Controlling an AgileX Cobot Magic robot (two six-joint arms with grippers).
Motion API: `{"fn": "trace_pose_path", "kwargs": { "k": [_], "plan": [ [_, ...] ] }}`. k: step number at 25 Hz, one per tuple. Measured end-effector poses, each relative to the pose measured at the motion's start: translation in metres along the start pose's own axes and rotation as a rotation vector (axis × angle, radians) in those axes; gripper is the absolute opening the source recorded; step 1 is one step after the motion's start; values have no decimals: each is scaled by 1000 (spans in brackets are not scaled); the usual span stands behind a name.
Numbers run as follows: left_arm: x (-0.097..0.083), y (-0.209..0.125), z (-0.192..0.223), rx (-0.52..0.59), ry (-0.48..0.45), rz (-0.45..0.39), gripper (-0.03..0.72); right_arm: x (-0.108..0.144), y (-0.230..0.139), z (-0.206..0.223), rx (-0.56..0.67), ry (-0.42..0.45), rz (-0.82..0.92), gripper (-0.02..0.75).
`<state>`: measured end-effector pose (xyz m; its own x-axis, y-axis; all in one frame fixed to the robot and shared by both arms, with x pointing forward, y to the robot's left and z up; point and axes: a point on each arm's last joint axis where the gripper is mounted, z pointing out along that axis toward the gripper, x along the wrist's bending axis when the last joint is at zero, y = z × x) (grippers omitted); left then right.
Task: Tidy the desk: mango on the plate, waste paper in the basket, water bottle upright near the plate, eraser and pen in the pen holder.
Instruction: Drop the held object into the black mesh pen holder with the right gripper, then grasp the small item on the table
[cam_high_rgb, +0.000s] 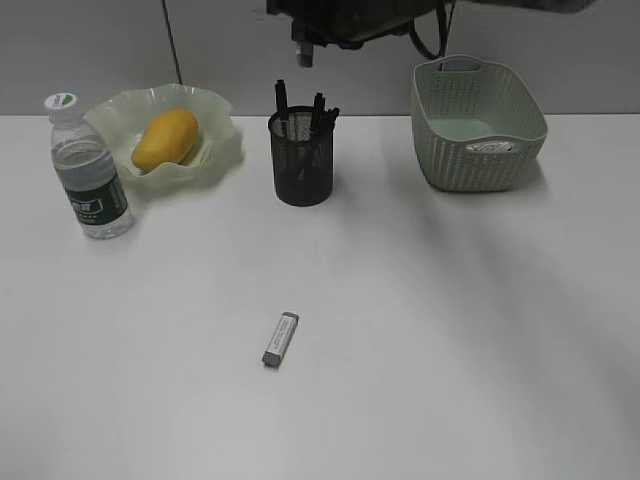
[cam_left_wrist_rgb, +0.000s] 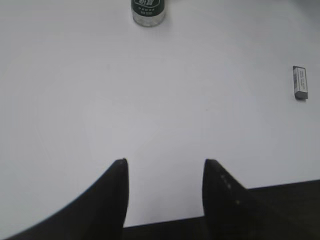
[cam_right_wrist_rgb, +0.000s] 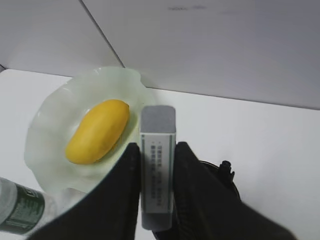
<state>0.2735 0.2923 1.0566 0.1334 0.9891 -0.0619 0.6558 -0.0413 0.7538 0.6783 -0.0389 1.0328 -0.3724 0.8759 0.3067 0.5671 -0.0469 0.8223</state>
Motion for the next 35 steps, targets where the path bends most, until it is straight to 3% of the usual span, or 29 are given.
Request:
{"fn": "trace_pose_path", "kwargs": {
  "k": [10, 17, 22, 29, 35],
  "plan": [
    [0, 0, 0, 0, 0, 0, 373, -18, -49, 47, 90, -35, -25, 185],
    [0, 0, 0, 0, 0, 0, 373, -19, -54, 50, 95, -36, -49, 453],
    [0, 0, 0, 0, 0, 0, 373, -18, -51, 46, 121, -36, -57, 487],
    [0, 0, 0, 0, 0, 0, 373, -6, -27, 3, 330, -67, -196, 479],
    [0, 0, 0, 0, 0, 0, 363, -15, -32, -28, 603, -172, -348, 456]
  ]
}}
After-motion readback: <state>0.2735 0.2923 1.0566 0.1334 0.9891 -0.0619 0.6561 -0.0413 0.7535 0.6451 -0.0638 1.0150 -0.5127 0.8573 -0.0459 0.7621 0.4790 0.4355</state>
